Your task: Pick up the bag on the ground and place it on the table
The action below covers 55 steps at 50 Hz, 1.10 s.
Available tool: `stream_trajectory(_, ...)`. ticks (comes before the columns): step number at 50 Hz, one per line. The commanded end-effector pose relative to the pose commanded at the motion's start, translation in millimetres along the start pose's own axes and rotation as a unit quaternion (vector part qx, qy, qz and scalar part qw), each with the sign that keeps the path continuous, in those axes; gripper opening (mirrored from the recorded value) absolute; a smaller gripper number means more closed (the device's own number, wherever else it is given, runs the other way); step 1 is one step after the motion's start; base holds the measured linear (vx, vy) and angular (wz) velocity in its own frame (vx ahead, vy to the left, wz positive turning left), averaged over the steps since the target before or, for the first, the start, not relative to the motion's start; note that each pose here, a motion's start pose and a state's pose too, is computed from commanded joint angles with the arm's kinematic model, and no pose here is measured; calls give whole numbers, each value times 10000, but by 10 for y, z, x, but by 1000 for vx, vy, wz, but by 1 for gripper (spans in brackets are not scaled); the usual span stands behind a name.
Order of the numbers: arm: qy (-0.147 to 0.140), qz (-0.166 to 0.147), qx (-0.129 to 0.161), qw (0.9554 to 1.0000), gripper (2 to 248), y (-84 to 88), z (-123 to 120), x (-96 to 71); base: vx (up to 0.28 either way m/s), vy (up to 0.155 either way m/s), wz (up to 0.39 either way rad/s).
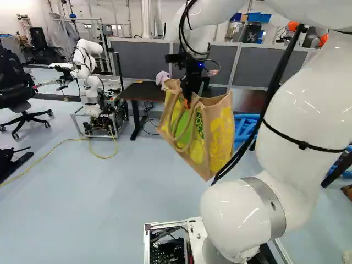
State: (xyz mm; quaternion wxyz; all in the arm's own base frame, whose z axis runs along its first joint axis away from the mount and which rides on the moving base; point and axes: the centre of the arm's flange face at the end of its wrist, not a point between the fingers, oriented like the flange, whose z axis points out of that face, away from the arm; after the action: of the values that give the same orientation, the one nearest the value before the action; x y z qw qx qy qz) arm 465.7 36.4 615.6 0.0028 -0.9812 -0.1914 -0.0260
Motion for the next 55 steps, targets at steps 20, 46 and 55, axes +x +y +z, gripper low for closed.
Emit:
stream_trajectory(20, 45, 8, -17, 10000, 24, 0, -311, -31, 0, 0, 0)
stream_trajectory(46, 9, 20, -4, 10000, 24, -9, -716, -92, 0, 0, 0)
stream_trajectory(55, 51, 24, -17, 10000, 24, -9, -856, -104, 0, 0, 0)
